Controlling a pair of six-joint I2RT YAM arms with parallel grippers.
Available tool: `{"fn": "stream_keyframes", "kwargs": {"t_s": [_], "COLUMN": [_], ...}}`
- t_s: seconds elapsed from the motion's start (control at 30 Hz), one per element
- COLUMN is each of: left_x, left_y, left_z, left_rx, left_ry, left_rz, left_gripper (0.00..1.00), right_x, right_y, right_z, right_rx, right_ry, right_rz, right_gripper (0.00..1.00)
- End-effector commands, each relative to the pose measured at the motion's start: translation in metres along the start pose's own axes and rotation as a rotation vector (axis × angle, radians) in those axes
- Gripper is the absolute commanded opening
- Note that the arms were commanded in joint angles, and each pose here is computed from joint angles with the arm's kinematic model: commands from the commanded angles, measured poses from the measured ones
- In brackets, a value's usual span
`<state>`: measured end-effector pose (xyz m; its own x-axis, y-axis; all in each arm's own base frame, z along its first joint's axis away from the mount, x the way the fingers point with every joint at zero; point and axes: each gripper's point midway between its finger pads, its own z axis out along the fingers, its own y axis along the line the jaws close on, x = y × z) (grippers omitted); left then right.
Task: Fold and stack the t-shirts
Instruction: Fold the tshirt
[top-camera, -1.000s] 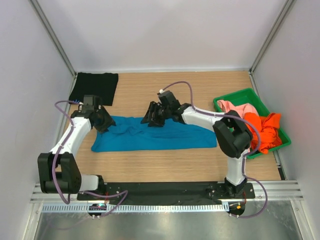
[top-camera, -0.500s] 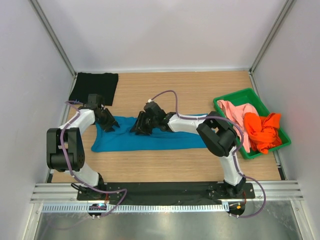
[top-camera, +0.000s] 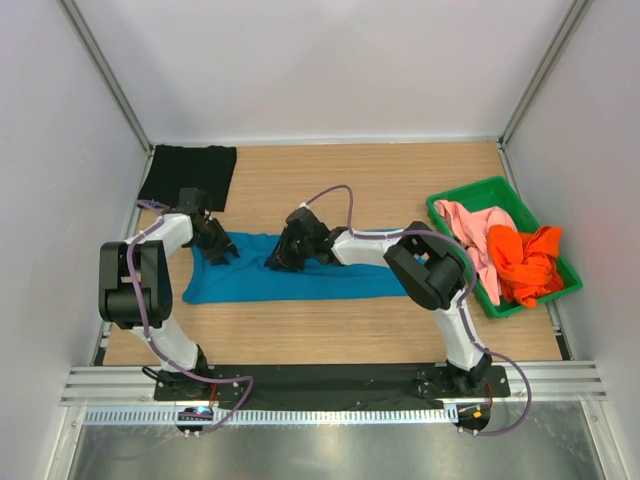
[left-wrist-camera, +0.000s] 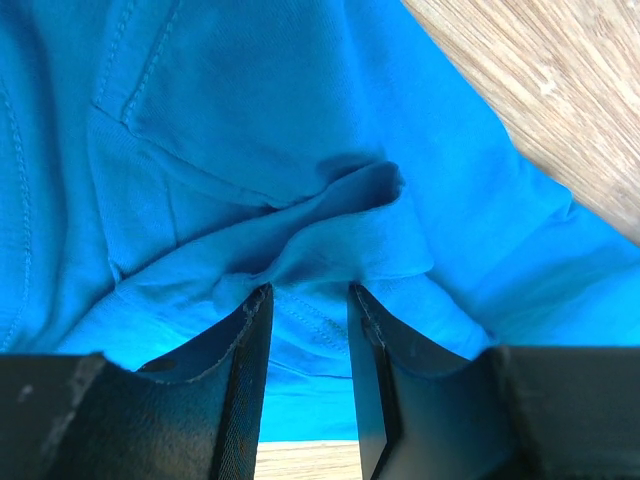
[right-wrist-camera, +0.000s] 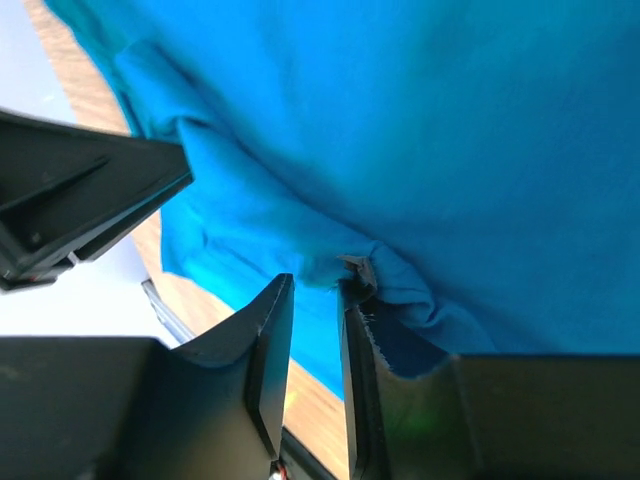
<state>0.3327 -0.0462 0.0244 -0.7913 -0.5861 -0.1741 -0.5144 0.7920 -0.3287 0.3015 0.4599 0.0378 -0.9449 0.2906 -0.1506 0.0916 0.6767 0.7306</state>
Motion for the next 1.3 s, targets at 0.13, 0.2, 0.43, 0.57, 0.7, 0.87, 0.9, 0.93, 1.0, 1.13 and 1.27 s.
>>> {"fn": "stream_keyframes", "kwargs": {"t_s": [0.13, 0.2, 0.43, 0.57, 0.7, 0.87, 0.9, 0.93, 1.0, 1.13, 1.27], "left_x": [-0.011, -0.011, -0.006, -0.004, -0.007, -0.007, -0.008, -0.007, -0.009, -0.011, -0.012], "left_y": [0.0, 0.002, 0.006, 0.011, 0.014, 0.017, 0.018, 0.018, 0.018, 0.019, 0.014], "left_z": [0.005, 0.007, 0.013, 0.016, 0.017, 0.018, 0.016, 0.016, 0.013, 0.01, 0.005], "left_rx": [0.0, -0.002, -0.014, -0.028, -0.034, -0.04, -0.035, -0.032, -0.023, -0.021, 0.003], "left_ry": [-0.03, -0.028, -0.011, -0.001, -0.001, 0.007, 0.006, 0.011, 0.002, -0.005, -0.006], "left_rz": [0.018, 0.017, 0.024, 0.024, 0.024, 0.031, 0.037, 0.037, 0.045, 0.055, 0.057], "left_gripper": [0.38, 0.37, 0.38, 0.38, 0.38, 0.37, 0.37, 0.37, 0.37, 0.38, 0.38], "right_x": [-0.011, -0.01, -0.011, -0.009, -0.007, -0.005, -0.001, 0.0, 0.0, 0.0, 0.005], "right_y": [0.006, 0.002, 0.002, 0.01, 0.018, 0.021, 0.021, 0.021, 0.018, 0.02, 0.006], "right_z": [0.009, 0.011, 0.001, -0.015, -0.032, -0.048, -0.05, -0.052, -0.057, -0.066, -0.063], "right_rx": [0.036, 0.067, 0.113, 0.121, 0.126, 0.145, 0.146, 0.145, 0.143, 0.113, 0.118], "right_ry": [-0.051, -0.046, -0.035, -0.007, 0.026, 0.087, 0.111, 0.119, 0.132, 0.158, 0.209], "right_rz": [0.011, 0.007, -0.039, -0.112, -0.186, -0.221, -0.221, -0.229, -0.221, -0.218, -0.209], "right_gripper": [0.34, 0.33, 0.14, 0.01, 0.01, 0.02, 0.01, 0.02, 0.01, 0.01, 0.02]}}
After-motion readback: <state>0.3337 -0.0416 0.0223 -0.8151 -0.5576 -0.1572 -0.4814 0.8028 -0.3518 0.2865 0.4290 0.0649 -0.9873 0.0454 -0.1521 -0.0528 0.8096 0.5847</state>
